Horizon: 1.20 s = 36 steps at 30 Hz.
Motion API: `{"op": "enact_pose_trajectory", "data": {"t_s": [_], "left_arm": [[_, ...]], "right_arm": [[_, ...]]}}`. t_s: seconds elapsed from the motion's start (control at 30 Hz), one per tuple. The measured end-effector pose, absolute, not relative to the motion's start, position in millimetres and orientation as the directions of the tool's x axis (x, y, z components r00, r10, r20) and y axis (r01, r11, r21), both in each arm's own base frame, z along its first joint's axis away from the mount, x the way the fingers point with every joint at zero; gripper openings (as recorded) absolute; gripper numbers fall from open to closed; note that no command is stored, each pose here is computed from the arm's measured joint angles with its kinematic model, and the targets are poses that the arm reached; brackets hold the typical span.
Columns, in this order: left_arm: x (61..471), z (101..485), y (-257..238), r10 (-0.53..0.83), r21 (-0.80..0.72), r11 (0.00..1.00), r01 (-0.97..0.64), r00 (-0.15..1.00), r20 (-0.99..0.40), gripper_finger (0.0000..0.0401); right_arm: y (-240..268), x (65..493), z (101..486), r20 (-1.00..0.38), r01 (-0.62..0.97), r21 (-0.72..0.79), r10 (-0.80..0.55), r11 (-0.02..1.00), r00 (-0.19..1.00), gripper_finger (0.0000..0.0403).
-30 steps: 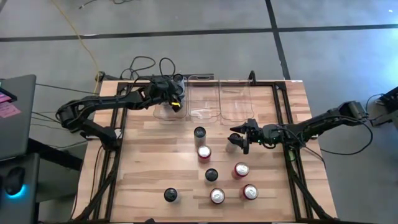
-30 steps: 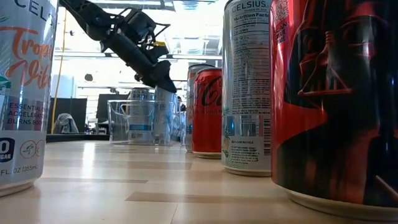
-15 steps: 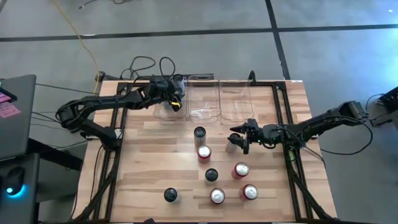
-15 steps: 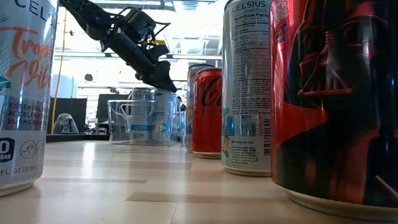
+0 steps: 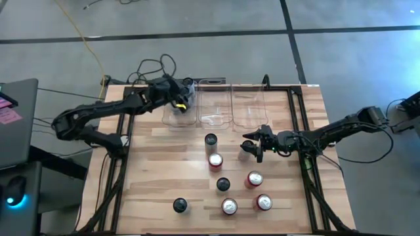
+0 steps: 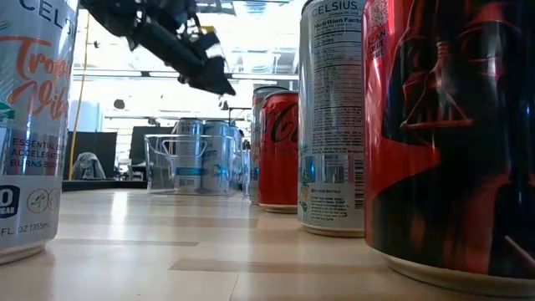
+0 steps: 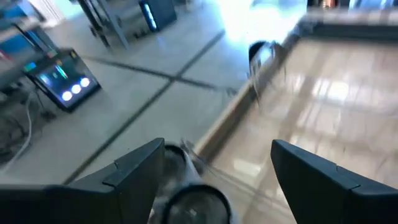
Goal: Sort soda cans
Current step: Put the white-yellow soda can into the right transparent bin
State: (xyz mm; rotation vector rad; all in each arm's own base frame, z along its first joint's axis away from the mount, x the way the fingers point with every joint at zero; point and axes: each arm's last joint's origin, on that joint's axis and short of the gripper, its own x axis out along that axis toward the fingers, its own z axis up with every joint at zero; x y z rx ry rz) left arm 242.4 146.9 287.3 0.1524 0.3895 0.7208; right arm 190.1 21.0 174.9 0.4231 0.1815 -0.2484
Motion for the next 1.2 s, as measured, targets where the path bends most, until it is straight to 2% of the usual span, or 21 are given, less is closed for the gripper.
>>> {"op": "enact_pose_trajectory", "data": {"t_s": [0.2, 0.4, 0.47, 0.67, 1.1, 1.2], "left_arm": [[221, 312, 135, 0.679, 0.246, 0.734, -0.633, 0.695, -0.237, 0.029], [201, 321, 121, 0.665, 0.241, 0.747, -0.62, 0.694, -0.274, 0.029], [197, 322, 115, 0.649, 0.246, 0.761, -0.6, 0.699, -0.3, 0.029], [192, 321, 93, 0.579, 0.231, 0.815, -0.531, 0.733, -0.357, 0.029], [205, 294, 42, 0.394, 0.146, 0.919, -0.366, 0.85, -0.351, 0.029], [207, 287, 31, 0.351, 0.126, 0.936, -0.328, 0.868, -0.351, 0.029]], "right_arm": [[21, 190, 175, -0.219, 0.272, 0.381, -0.199, 0.884, 0.955, 0.0313], [22, 190, 176, -0.21, 0.261, 0.362, -0.195, 0.895, 0.958, 0.0313], [25, 191, 177, -0.198, 0.211, 0.327, -0.152, 0.921, 0.968, 0.0313], [40, 192, 189, -0.134, 0.059, 0.241, -0.027, 0.969, 0.991, 0.0313], [49, 203, 220, -0.043, 0.006, 0.182, 0.002, 0.983, 0.999, 0.0313], [50, 208, 228, -0.077, 0.013, 0.161, -0.001, 0.987, 0.997, 0.0313]]}}
